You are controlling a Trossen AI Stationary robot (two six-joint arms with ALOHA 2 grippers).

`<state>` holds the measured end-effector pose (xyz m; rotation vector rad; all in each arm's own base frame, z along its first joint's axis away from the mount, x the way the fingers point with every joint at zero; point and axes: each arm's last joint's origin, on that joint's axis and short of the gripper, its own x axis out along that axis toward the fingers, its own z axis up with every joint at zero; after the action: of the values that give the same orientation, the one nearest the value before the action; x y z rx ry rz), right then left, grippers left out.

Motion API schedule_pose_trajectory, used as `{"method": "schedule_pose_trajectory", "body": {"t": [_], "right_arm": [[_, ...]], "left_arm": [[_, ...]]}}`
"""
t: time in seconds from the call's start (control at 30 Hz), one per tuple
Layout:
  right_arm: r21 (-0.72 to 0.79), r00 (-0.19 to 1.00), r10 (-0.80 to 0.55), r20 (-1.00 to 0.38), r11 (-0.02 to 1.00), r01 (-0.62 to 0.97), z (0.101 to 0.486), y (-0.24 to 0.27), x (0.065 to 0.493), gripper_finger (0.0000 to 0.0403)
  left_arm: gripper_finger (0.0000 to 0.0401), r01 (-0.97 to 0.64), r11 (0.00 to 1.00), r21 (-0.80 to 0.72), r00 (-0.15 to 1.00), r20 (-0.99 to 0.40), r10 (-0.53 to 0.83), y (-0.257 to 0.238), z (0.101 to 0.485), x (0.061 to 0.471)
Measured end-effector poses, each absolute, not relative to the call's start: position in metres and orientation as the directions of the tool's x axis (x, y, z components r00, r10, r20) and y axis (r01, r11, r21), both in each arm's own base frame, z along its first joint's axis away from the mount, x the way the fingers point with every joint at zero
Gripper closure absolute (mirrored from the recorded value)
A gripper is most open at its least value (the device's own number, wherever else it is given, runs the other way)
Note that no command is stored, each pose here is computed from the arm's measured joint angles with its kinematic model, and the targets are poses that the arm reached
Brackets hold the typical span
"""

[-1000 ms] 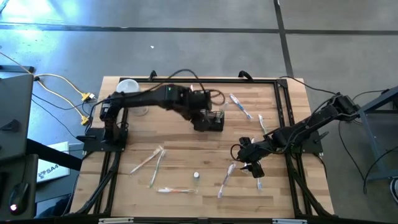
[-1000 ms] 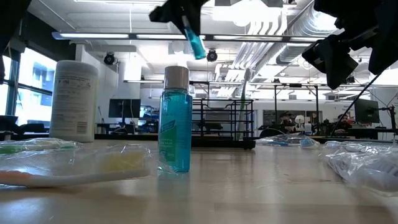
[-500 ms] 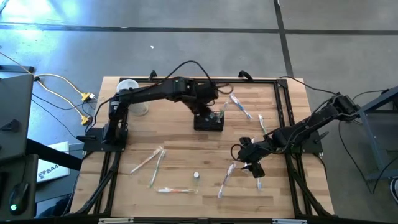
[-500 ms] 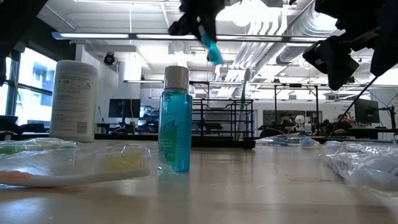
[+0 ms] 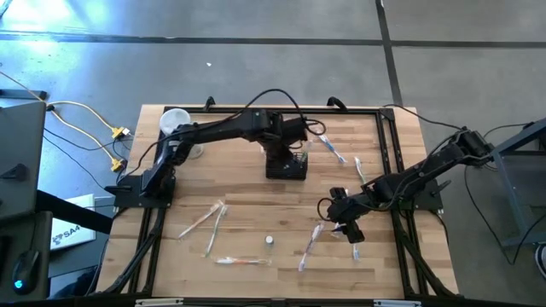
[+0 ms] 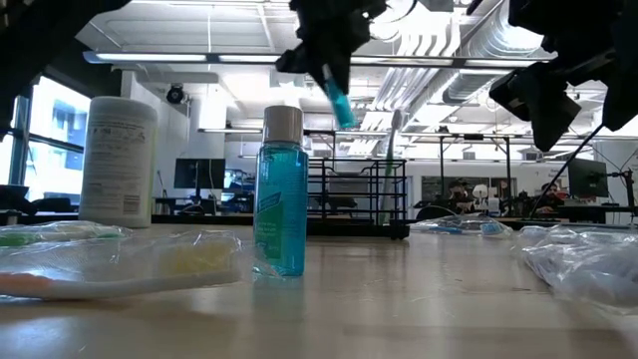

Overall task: Pick & Place toothbrushing station
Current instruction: Put the top mouthwash into the mesh organizer

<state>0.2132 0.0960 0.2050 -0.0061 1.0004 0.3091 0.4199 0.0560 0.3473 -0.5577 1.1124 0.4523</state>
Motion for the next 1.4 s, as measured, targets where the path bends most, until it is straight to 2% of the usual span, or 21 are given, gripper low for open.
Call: {"method": "schedule_pose_trajectory", "body": {"t": [0.03,0.3,0.4,0.63,1.4], "right_arm": [[0.136,0.499,0.253,-0.829,0.956,-0.258,0.205,0.096,0.213,0.0174],[0.135,0.499,0.252,-0.829,0.957,-0.258,0.205,0.096,0.213,0.0174],[0.136,0.499,0.253,-0.829,0.956,-0.259,0.205,0.096,0.213,0.0174],[0.137,0.499,0.253,-0.829,0.956,-0.257,0.205,0.096,0.213,0.0174],[0.138,0.497,0.253,-0.830,0.957,-0.256,0.205,0.096,0.213,0.0174]], "left_arm": [[0.0315,-0.590,0.780,-0.208,0.401,-0.914,0.059,0.056,0.348,0.423],[0.0315,-0.615,0.773,-0.155,0.320,-0.945,0.065,0.064,0.332,0.425],[0.0315,-0.607,0.780,-0.154,0.333,-0.940,0.074,0.066,0.329,0.429],[0.0315,-0.598,0.793,-0.117,0.286,-0.955,0.074,0.070,0.315,0.434],[0.0315,-0.607,0.789,-0.095,0.271,-0.958,0.093,0.080,0.305,0.438]]}}
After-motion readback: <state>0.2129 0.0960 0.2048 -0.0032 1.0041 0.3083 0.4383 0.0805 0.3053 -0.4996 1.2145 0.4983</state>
